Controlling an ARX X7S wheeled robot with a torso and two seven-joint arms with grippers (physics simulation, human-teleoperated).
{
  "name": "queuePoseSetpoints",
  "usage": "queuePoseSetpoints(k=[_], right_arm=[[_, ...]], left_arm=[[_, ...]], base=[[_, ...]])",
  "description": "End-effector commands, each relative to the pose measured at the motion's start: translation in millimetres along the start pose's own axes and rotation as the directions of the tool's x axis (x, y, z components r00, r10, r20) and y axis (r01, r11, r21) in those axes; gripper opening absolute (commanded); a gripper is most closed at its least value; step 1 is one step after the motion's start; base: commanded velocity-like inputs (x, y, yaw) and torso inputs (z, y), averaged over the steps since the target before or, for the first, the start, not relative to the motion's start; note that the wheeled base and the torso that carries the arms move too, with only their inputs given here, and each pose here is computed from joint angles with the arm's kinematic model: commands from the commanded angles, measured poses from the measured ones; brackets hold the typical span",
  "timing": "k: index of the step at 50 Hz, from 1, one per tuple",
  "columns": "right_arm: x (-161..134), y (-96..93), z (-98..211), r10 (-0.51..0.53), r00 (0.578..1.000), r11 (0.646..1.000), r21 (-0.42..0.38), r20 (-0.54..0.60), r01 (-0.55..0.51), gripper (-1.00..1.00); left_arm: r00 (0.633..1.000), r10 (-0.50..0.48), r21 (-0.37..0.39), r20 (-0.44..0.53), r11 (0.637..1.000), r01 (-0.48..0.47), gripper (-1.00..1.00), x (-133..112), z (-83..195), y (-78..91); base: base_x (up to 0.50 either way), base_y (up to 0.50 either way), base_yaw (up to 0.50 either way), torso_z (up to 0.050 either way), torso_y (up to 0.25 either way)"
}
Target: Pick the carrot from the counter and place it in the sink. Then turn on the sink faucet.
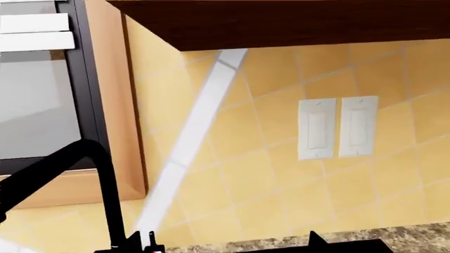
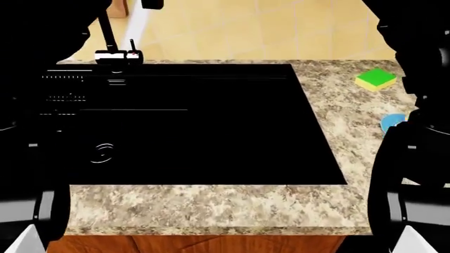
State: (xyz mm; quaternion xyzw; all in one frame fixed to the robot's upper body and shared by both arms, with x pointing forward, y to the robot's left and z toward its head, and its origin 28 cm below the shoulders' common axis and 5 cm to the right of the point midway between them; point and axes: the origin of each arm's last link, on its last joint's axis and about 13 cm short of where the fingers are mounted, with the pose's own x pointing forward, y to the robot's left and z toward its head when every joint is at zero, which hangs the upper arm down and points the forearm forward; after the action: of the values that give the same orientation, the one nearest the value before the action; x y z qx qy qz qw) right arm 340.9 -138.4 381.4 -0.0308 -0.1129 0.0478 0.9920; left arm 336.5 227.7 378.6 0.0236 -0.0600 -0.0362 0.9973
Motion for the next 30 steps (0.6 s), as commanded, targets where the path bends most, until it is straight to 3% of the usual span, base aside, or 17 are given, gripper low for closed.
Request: queuePoseSetpoints(k=[1,30], right_arm=[[8.4,3.3,-25.3,0.018,0.999,1.0,0.025,-0.039,-0.017,1.0],[9.7,4.0,-26.6,0.027,0.999,0.999,0.024,-0.038,-0.026,1.0]], left_arm=[[0.998,-0.006,-0.011,-0.068,1.0,0.005,1.0,11.4,-35.4,-0.5],[0.998,-0.002,0.006,-0.064,1.0,0.002,1.0,11.1,-33.1,-1.3]], base=[[0.5,0.0,0.0,0.0,0.0],[0.5,0.0,0.0,0.0,0.001]])
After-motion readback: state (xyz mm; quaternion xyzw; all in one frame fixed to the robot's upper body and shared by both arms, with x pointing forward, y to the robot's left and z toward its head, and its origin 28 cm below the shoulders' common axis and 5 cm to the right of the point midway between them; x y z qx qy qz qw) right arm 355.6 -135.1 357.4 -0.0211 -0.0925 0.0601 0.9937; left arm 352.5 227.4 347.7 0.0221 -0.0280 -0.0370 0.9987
